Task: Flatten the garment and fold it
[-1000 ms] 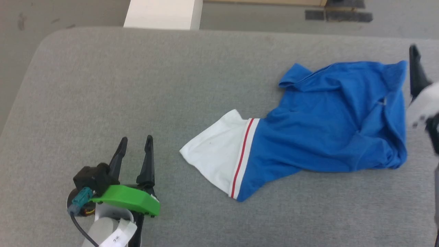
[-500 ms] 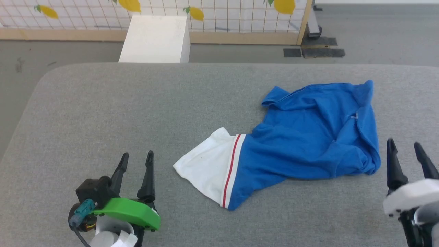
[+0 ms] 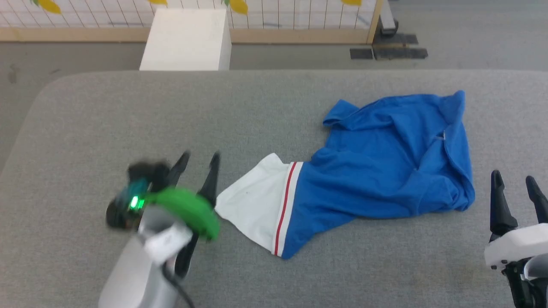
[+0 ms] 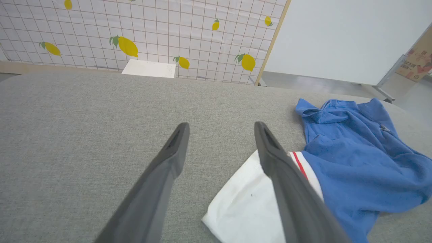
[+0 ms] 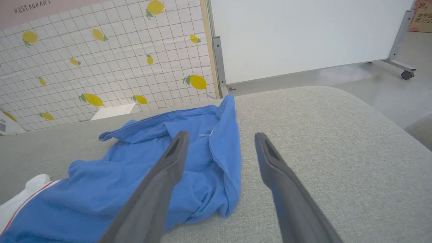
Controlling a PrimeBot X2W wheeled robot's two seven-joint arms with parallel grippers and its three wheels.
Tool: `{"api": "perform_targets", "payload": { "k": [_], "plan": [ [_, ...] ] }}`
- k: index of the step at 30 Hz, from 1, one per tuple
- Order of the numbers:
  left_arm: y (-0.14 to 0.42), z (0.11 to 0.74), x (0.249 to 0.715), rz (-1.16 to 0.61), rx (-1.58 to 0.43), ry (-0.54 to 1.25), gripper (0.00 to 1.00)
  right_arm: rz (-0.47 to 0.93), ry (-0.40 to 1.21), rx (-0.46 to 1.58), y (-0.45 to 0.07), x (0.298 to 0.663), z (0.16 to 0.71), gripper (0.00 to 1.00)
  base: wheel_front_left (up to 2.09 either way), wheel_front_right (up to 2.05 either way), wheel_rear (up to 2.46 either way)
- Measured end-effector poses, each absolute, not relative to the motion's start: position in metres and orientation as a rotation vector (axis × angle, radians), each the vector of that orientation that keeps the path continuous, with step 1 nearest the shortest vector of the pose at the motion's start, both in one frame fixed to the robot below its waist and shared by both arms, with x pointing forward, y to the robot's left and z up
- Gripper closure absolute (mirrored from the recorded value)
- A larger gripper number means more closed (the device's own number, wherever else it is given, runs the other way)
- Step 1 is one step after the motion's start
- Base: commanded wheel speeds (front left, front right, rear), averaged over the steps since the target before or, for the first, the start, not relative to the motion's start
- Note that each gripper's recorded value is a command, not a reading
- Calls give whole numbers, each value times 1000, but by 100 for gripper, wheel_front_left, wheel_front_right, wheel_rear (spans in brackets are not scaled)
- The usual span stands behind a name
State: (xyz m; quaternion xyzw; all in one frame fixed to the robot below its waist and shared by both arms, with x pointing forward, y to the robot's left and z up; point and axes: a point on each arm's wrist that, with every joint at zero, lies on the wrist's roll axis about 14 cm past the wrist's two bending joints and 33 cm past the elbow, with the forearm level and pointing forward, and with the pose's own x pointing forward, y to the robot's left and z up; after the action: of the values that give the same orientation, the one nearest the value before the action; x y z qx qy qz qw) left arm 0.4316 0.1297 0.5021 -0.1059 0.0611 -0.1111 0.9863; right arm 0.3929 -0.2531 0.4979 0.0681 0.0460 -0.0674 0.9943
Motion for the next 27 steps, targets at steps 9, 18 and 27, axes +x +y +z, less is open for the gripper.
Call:
{"api": "perform_targets", "payload": {
  "k": [9, 18, 27],
  "plan": [
    [61, 489, 486, -450, -43, 425, 0, -148, 140, 140, -254, 400, 482, 0, 0, 0, 0],
    [29, 427, 484, -568, 205, 830, 0, -193, 177, 140, -268, 397, 467, 0, 0, 0, 0],
    [37, 379, 476, -575, 336, 1067, 5, -234, 205, 136, -280, 394, 454, 0, 0, 0, 0]
  ]
}}
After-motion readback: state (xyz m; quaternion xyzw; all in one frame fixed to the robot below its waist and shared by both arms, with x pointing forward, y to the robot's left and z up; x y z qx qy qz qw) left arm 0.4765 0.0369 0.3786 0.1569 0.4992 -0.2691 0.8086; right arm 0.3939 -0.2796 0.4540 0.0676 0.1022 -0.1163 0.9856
